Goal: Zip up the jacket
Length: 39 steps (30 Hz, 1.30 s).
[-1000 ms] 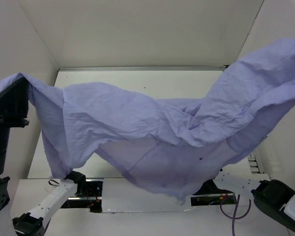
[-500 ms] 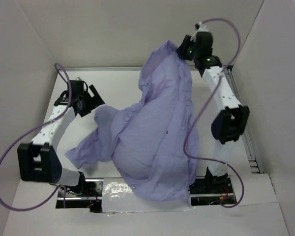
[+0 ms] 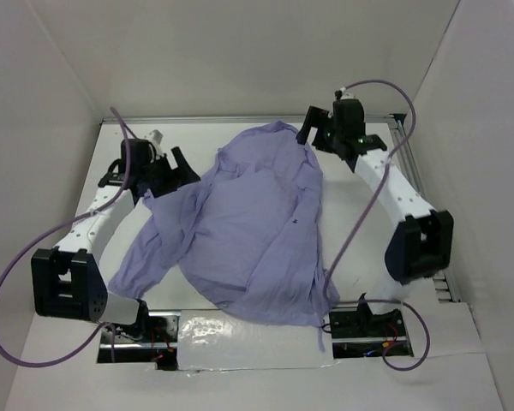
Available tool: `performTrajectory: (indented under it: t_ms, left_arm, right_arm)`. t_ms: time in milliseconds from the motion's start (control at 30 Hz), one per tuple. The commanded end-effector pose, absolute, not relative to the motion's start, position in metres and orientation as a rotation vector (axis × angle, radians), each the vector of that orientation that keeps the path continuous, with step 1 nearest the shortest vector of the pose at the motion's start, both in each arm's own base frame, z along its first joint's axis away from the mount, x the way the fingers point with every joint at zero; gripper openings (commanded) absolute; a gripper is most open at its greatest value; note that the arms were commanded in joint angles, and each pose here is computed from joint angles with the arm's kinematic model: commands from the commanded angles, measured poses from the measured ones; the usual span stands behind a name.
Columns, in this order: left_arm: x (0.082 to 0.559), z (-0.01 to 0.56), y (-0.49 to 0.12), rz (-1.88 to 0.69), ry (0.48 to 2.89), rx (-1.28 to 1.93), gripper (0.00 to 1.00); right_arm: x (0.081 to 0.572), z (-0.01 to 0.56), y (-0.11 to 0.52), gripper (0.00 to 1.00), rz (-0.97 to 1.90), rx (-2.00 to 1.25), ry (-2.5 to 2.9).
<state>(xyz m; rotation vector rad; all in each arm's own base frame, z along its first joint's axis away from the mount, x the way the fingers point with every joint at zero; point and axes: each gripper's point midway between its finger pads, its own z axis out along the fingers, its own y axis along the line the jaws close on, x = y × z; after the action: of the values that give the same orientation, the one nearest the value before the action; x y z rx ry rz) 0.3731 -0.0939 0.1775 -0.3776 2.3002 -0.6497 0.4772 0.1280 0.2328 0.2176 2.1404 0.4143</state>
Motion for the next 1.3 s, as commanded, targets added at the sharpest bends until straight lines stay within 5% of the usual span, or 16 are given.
performTrajectory:
  t_ms: [0, 233, 433, 833, 1267]
  left_arm:
    - [0.37, 0.159, -0.133, -0.742, 2.349, -0.146, 0.99]
    - [0.366, 0.145, -0.171, -0.811, 2.387, 0.017, 0.99]
    - [0.361, 0.111, -0.205, -0.951, 2.457, 0.093, 0.99]
    - [0.401, 0.055, -0.214, -0.978, 2.635, -0.049, 0.99]
    - [0.467, 0.083, -0.239, -1.152, 2.542, 0.002, 0.99]
  right_arm:
    - [0.42, 0.219, 0.147, 1.0, 0.399, 0.287, 2.151]
    - [0.281, 0.11, 0.202, 1.0, 0.47, 0.147, 2.46]
    - [0.237, 0.064, 0.195, 1.0, 0.402, 0.296, 2.559]
    - [0.358, 0.035, 0.128, 1.0, -0.019, 0.6, 2.606]
    - [0.542, 0.086, 0.104, 0.99, 0.17, 0.426, 2.486]
